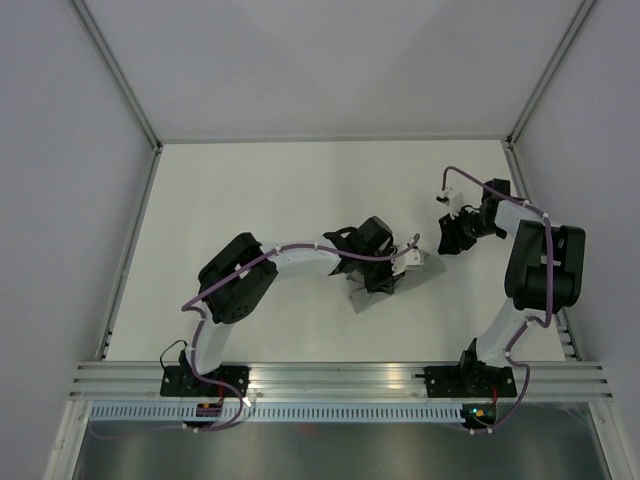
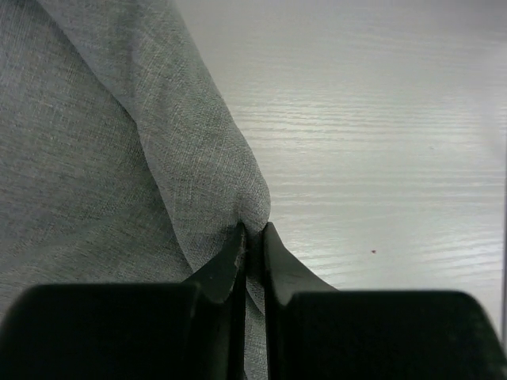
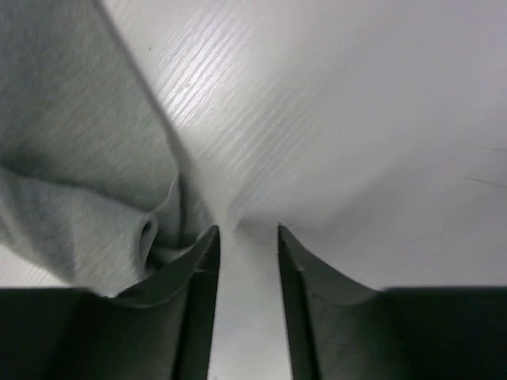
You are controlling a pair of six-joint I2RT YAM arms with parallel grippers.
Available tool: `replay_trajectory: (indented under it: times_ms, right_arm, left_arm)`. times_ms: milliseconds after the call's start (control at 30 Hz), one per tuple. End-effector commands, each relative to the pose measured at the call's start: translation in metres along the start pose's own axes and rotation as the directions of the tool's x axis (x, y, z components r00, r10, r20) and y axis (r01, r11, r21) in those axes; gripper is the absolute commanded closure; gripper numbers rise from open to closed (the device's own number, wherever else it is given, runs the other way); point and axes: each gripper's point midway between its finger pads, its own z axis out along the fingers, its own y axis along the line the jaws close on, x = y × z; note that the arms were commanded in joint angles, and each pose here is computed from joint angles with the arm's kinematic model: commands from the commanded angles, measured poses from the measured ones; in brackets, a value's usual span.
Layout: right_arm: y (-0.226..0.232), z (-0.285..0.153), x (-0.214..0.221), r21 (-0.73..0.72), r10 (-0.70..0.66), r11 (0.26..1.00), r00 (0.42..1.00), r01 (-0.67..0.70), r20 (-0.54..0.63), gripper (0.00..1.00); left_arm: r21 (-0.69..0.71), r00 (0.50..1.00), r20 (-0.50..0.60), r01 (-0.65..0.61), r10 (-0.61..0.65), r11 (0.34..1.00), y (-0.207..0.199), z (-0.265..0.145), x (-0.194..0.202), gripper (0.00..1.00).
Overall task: Fold the napkin, place the utensils inside, and roll it up
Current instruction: Roll the napkin with the utensil
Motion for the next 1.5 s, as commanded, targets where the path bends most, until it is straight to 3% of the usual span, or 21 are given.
replay_trajectory:
  times_ms: [0,200,333,400,433,600,967,1467]
  right_arm:
    - [-0.021,-0.024,-0.033,0.148,-0.112,0.984,0.987,0.095,0.112,0.55]
    - [0.010,-0.055,-0.056,0.145,-0.205,0.974,0.953,0.176,0.222,0.51]
    - [0.047,-0.080,-0.063,0.184,-0.380,0.923,0.878,0.339,0.291,0.48]
    - [0.064,-0.082,-0.054,0.174,-0.412,0.910,0.864,0.376,0.288,0.46]
    - [0.070,-0.082,-0.051,0.170,-0.498,0.867,0.824,0.468,0.271,0.46]
    - [0.121,-0.065,-0.014,0.001,-0.588,0.798,0.778,0.603,0.223,0.45]
    - [0.181,-0.028,0.007,-0.098,-0.730,0.657,0.663,0.748,0.168,0.40]
    - [0.195,0.019,0.034,-0.125,-0.821,0.558,0.568,0.820,0.056,0.40]
  left_arm:
    - [0.264,0.882,-0.342,0.422,-0.325,0.868,-0.086,0.003,0.099,0.98]
    - [0.309,0.814,-0.346,0.569,-0.467,0.762,-0.087,0.004,0.090,0.98]
    - [0.300,0.733,-0.361,0.677,-0.577,0.672,-0.077,0.001,0.088,0.98]
    - [0.305,0.695,-0.358,0.718,-0.623,0.626,-0.069,-0.002,0.086,0.98]
    - [0.293,0.658,-0.368,0.753,-0.657,0.590,-0.066,-0.002,0.085,0.98]
    - [0.275,0.582,-0.371,0.813,-0.723,0.514,-0.054,-0.002,0.078,0.98]
    - [0.237,0.524,-0.364,0.852,-0.770,0.467,-0.035,0.009,0.068,0.98]
    - [0.211,0.485,-0.366,0.875,-0.794,0.437,-0.023,0.015,0.071,0.98]
